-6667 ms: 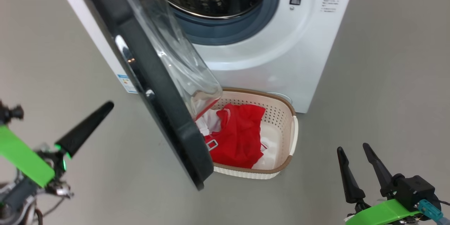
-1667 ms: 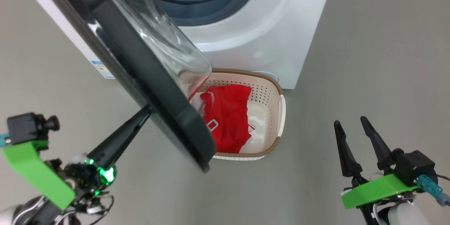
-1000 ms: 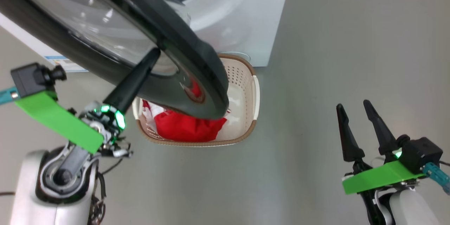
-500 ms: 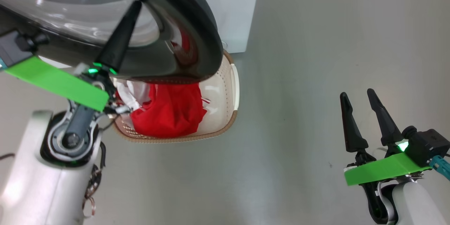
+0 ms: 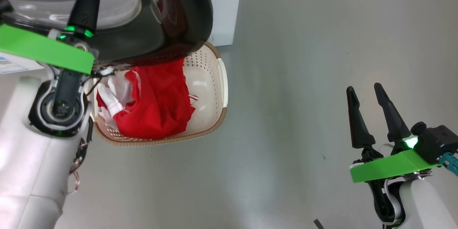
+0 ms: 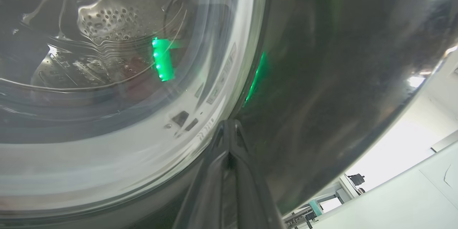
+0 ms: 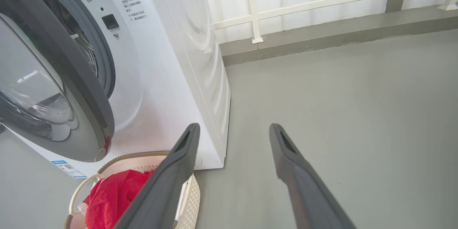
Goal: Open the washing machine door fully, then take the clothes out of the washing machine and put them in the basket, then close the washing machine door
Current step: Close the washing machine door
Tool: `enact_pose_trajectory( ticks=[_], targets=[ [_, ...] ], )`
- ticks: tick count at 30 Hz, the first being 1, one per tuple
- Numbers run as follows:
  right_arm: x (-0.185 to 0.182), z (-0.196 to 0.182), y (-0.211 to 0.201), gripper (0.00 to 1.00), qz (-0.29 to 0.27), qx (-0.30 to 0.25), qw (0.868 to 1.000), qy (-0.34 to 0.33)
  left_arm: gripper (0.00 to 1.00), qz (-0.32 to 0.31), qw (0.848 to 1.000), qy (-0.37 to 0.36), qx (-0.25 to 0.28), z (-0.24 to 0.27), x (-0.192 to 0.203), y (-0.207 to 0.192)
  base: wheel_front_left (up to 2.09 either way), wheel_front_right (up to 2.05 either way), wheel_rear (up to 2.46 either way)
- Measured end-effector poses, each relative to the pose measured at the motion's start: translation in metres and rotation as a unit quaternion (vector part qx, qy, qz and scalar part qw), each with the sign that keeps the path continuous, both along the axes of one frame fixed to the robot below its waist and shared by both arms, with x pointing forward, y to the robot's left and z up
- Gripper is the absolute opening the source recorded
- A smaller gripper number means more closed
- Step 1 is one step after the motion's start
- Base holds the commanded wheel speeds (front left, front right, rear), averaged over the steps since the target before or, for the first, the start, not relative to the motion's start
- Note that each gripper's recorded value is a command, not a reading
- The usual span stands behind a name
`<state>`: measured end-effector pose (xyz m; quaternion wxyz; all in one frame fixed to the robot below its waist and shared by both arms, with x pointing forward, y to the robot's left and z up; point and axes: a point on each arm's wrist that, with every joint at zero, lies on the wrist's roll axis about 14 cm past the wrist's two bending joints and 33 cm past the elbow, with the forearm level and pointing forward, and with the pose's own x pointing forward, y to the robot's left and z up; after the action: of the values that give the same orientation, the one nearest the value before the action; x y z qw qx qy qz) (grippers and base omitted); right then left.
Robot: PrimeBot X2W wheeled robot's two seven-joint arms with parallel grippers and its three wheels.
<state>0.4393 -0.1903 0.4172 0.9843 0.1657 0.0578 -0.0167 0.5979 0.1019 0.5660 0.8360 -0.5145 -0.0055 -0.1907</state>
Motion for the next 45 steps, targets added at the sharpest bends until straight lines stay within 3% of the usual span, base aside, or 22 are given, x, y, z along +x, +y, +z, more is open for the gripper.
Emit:
enact_pose_trajectory(
  ticks=[9, 24, 37, 40, 42, 45],
  targets=[
    [0.001, 0.004, 0.001, 1.00, 0.001, 0.001, 1.000, -0.005, 0.00, 0.002, 1.000, -0.002, 0.003, 0.000, -0.005, -0.001, 0.00, 0.00, 0.00],
    [-0.011, 0.023, 0.008, 1.00, 0.011, -0.005, 1.000, -0.024, 0.00, 0.018, 0.996, 0.050, 0.073, -0.053, -0.076, 0.014, 0.00, 0.00, 0.00],
    [-0.034, 0.027, 0.012, 1.00, 0.017, -0.009, 1.000, -0.021, 0.00, 0.123, 0.984, 0.092, 0.092, -0.080, -0.136, 0.083, 0.00, 0.00, 0.00],
    [-0.036, 0.028, 0.011, 1.00, 0.017, -0.013, 1.000, -0.022, 0.09, 0.142, 0.979, 0.092, 0.115, -0.084, -0.147, 0.097, 0.00, 0.00, 0.00],
    [-0.039, 0.028, 0.011, 1.00, 0.017, -0.013, 1.000, -0.021, 0.31, 0.154, 0.974, 0.095, 0.133, -0.088, -0.156, 0.105, 0.00, 0.00, 0.00],
    [-0.041, 0.030, 0.010, 1.00, 0.015, -0.014, 1.000, -0.022, 0.44, 0.167, 0.967, 0.102, 0.163, -0.097, -0.169, 0.115, 0.00, 0.00, 0.00]
  ],
)
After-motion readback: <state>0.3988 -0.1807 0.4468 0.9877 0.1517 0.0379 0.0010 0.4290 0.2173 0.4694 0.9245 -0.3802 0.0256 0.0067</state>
